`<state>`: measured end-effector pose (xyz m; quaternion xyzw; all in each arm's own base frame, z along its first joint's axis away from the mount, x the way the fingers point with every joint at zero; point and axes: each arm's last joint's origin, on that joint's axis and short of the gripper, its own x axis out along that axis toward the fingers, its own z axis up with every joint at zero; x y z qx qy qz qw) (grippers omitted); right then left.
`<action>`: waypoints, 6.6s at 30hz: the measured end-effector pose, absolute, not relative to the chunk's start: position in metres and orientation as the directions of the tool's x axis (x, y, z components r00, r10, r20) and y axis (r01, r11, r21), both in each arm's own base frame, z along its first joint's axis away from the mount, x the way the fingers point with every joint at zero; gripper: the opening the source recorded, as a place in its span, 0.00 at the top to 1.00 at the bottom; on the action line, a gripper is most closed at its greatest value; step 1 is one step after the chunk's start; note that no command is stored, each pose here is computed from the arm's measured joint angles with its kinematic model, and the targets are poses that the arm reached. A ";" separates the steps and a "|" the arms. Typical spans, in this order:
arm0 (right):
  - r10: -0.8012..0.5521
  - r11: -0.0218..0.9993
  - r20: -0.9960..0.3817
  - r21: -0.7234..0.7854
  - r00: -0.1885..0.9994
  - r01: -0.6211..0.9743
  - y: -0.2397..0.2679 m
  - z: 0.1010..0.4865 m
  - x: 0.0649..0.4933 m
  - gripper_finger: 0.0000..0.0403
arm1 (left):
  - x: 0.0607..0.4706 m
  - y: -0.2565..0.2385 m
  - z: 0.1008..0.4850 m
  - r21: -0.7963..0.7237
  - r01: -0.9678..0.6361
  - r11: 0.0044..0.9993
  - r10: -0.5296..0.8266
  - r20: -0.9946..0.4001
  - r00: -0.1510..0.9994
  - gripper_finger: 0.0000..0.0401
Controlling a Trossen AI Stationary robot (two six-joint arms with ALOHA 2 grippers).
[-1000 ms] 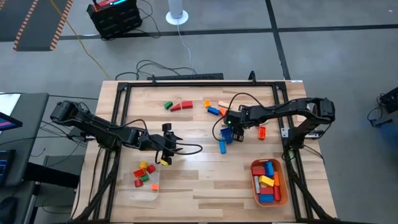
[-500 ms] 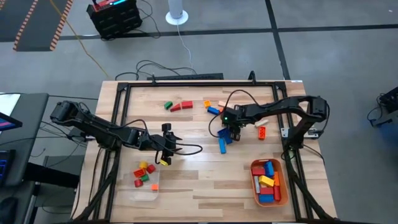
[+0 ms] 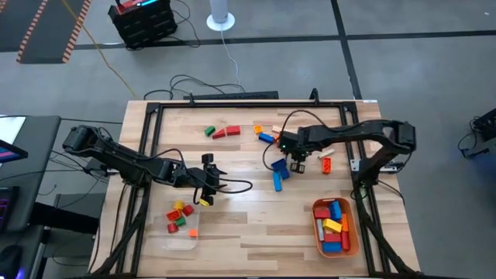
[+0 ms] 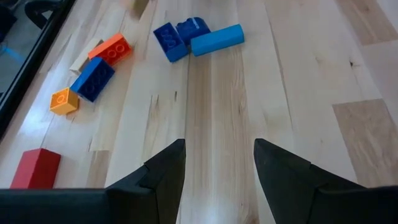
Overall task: Sort blocks by size
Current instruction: Put the large brown block into the orange bin, then put the large orange game piece into the orange bin, then put the large brown block into the orange bin
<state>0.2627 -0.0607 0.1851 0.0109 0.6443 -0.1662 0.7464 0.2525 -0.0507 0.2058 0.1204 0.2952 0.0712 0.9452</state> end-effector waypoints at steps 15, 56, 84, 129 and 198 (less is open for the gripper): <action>0.037 0.913 -0.989 0.093 0.145 0.398 0.096 0.238 0.194 0.80 | 0.251 -0.050 0.204 0.234 -0.090 0.968 0.209 -0.555 0.805 0.54; -0.304 0.455 -0.952 -0.186 -0.045 0.871 0.006 0.187 0.157 0.41 | 0.251 -0.050 0.204 0.267 -0.065 0.961 0.210 -0.562 0.800 0.54; -0.280 0.249 -0.955 -0.173 -0.101 0.953 -0.026 0.143 0.157 0.34 | 0.250 -0.050 0.202 0.253 -0.075 0.965 0.212 -0.575 0.791 0.54; 0.216 0.545 -0.953 0.298 0.212 0.784 0.144 0.214 0.120 0.46 | 0.249 -0.050 0.201 0.227 -0.096 0.969 0.214 -0.583 0.784 0.54; -0.068 0.965 -0.894 -0.171 -0.442 0.197 -0.070 0.181 0.209 0.80 | 0.248 -0.049 0.200 0.267 -0.064 0.962 0.218 -0.599 0.770 0.54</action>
